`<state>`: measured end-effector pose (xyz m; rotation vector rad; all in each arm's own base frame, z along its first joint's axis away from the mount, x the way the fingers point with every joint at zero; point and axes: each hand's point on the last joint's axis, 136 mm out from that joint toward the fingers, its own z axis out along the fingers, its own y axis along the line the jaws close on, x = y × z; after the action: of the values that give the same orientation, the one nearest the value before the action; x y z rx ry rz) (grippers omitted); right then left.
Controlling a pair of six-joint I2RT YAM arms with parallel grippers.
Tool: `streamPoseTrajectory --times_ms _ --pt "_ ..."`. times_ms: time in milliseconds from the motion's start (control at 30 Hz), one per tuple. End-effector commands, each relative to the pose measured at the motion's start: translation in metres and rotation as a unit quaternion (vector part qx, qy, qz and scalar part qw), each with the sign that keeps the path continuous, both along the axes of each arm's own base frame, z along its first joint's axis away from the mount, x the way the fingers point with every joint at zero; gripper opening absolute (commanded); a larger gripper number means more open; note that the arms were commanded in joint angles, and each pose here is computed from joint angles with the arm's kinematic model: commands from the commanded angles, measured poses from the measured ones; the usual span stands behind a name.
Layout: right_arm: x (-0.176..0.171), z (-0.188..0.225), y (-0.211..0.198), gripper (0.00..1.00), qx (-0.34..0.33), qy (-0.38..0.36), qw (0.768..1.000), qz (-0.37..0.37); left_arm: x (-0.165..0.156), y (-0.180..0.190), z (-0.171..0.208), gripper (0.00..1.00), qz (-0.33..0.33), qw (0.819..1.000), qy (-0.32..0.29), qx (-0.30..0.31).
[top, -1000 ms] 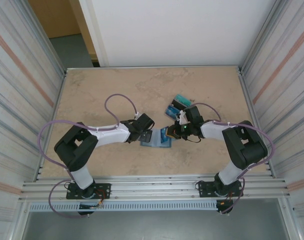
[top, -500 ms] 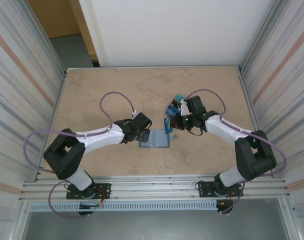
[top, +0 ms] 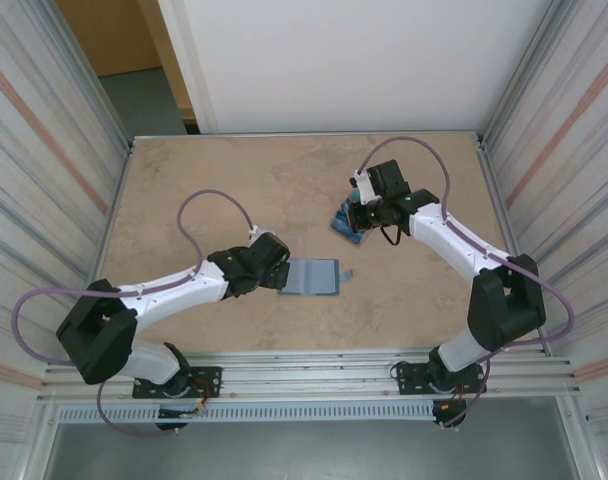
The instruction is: Take the credit cards out of the card holder
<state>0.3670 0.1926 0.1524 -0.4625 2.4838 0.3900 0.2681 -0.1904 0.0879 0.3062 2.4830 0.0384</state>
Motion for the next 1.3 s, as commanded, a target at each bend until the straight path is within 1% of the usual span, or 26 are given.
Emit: streamPoseTrajectory --times_ms 0,200,500,867,1267 --pt "0.009 -0.007 -0.014 0.03 -0.071 -0.013 0.997 0.032 -0.002 0.01 0.007 0.99 0.021 1.0 -0.016 -0.002" --pt "0.026 -0.006 -0.011 0.03 -0.09 -0.037 0.993 0.065 -0.003 0.013 0.009 0.99 0.024 1.0 -0.02 -0.003" --pt "0.043 -0.018 -0.014 0.03 -0.105 -0.03 0.99 0.089 -0.005 0.016 0.008 0.99 0.027 0.999 -0.02 -0.001" --pt "0.036 -0.034 -0.006 0.03 -0.073 -0.005 0.99 0.117 -0.004 0.019 0.006 0.99 0.03 0.999 -0.018 0.001" --pt "0.039 -0.068 -0.014 0.03 -0.103 0.03 0.988 0.115 -0.005 0.018 0.004 0.99 0.028 0.999 -0.015 0.003"
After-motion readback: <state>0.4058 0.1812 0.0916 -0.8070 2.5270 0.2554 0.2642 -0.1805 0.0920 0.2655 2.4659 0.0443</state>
